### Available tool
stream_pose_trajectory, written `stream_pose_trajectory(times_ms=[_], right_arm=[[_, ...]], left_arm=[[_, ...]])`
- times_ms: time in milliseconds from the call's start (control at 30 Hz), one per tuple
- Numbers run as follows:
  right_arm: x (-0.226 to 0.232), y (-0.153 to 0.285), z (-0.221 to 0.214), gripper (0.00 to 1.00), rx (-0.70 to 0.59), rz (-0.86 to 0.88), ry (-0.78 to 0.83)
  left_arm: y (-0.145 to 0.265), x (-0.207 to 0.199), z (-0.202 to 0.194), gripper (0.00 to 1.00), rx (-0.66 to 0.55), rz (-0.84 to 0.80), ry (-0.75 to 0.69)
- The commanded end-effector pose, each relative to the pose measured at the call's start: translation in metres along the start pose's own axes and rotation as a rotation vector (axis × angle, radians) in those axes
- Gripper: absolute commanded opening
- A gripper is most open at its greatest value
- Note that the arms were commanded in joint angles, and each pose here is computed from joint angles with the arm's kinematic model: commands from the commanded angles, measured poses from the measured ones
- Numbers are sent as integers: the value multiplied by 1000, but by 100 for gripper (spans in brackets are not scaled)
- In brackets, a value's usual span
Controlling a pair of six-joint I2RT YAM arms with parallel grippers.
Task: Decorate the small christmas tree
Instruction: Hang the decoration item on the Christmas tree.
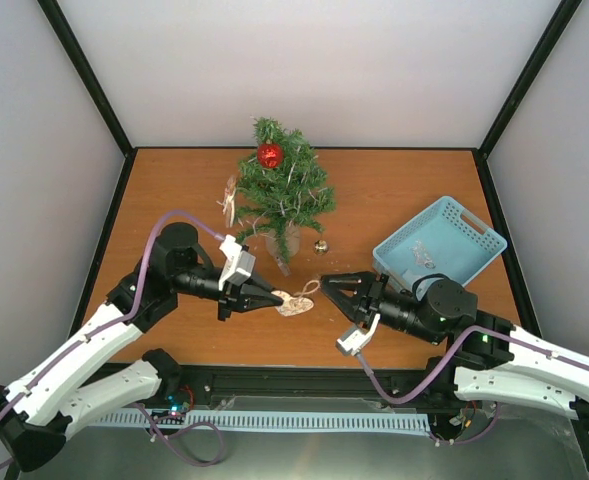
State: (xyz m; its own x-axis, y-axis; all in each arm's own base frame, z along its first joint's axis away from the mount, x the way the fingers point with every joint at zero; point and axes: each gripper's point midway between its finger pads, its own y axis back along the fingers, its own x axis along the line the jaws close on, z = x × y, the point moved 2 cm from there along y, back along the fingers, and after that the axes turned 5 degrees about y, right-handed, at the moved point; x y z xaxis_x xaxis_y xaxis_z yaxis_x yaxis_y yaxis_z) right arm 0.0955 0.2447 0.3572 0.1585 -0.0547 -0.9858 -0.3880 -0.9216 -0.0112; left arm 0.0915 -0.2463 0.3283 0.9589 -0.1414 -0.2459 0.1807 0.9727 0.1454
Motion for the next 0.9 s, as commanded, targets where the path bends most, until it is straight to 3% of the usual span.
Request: stream_pose_trajectory(times_ms=[0,867], right_arm=[[-12,-3,3,30,-19,-39,55],[-4,1,1,31,1,-35,44]], left_arm=[[1,-7,13,1,-3,-19,-29],[-5,6,7,1,25,-1,46]])
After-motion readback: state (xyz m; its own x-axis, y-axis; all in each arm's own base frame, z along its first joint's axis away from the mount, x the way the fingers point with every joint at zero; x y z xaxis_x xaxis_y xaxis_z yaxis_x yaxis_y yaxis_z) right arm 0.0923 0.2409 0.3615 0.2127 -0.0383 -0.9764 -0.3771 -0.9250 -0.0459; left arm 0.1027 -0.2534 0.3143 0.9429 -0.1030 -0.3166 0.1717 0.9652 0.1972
